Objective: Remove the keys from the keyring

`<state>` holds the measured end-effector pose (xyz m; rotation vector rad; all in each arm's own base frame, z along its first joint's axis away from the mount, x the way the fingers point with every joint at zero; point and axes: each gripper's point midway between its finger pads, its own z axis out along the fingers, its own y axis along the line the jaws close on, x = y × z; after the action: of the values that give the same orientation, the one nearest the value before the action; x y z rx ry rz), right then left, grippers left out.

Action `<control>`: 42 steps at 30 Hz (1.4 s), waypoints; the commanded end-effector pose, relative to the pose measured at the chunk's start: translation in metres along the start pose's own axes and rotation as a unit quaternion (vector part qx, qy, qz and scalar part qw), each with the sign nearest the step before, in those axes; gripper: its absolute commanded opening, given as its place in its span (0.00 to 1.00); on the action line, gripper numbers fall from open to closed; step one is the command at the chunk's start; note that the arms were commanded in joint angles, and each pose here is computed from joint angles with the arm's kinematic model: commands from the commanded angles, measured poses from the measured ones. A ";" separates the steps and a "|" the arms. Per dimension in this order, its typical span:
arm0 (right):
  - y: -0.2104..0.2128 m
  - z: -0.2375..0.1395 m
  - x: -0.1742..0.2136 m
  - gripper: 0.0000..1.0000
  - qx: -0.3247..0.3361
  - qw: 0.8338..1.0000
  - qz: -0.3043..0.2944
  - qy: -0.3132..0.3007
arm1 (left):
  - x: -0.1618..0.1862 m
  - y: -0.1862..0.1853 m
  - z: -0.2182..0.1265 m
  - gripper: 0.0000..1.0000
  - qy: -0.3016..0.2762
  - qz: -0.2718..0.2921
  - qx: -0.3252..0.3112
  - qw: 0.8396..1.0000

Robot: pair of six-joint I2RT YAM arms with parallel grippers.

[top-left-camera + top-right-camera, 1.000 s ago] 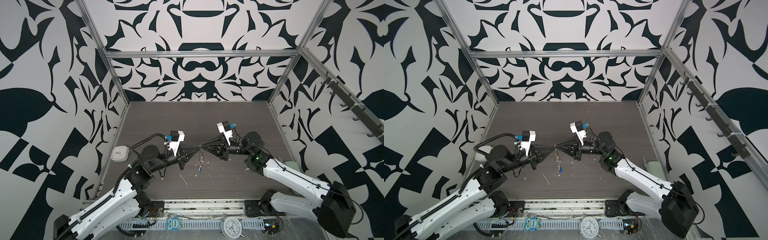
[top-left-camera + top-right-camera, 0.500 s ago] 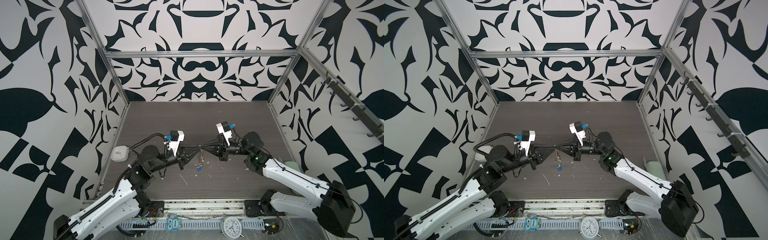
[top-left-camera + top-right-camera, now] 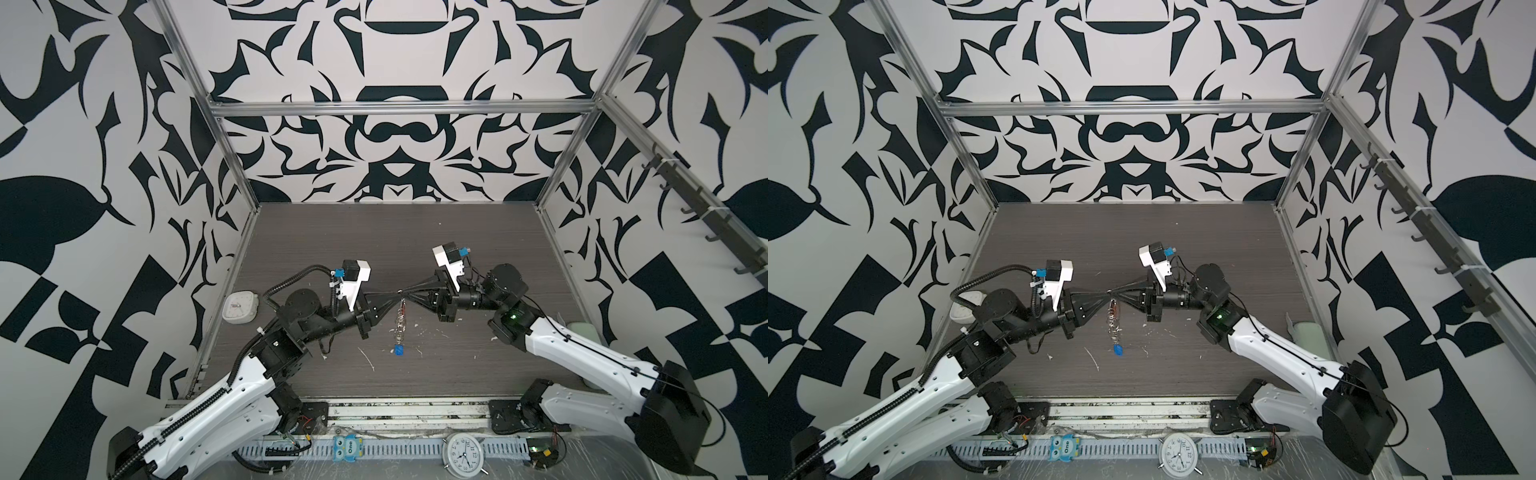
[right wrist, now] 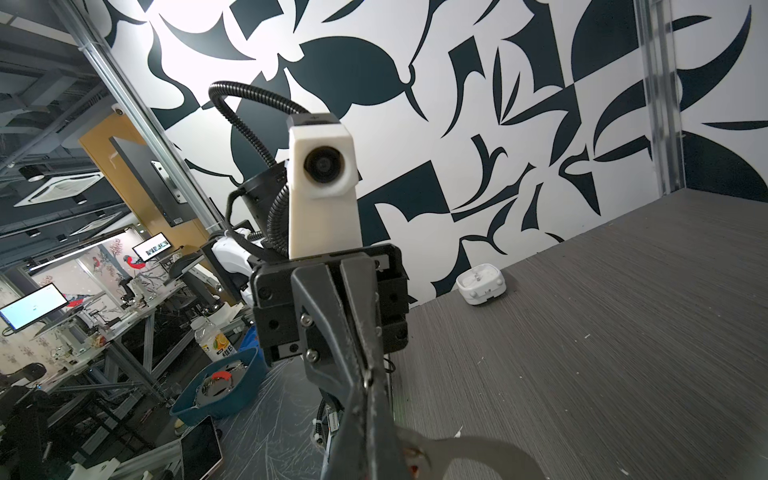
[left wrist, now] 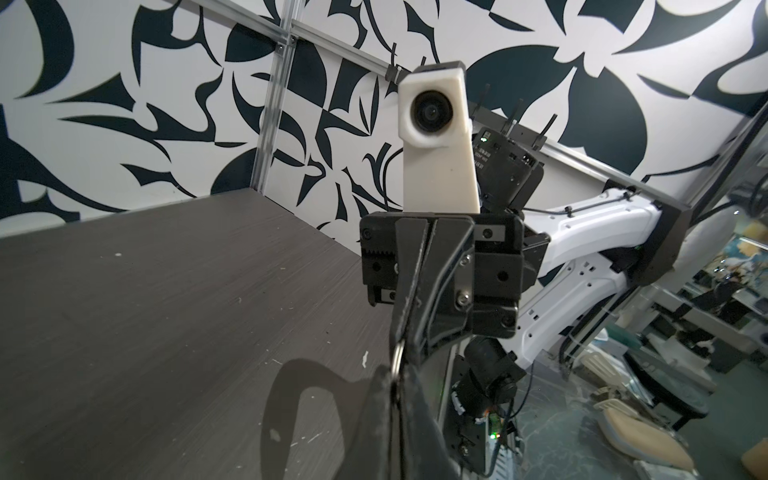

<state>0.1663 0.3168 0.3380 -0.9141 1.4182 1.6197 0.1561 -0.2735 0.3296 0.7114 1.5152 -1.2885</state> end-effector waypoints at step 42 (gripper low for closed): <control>-0.012 -0.001 -0.007 0.56 0.170 0.982 -0.080 -0.015 | -0.036 -0.005 -0.016 0.00 -0.085 0.010 -0.018 0.996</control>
<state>0.1796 0.3152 0.3091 -0.7778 1.5941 1.2491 0.1620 -0.2543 0.3566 0.5812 1.4321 -1.2529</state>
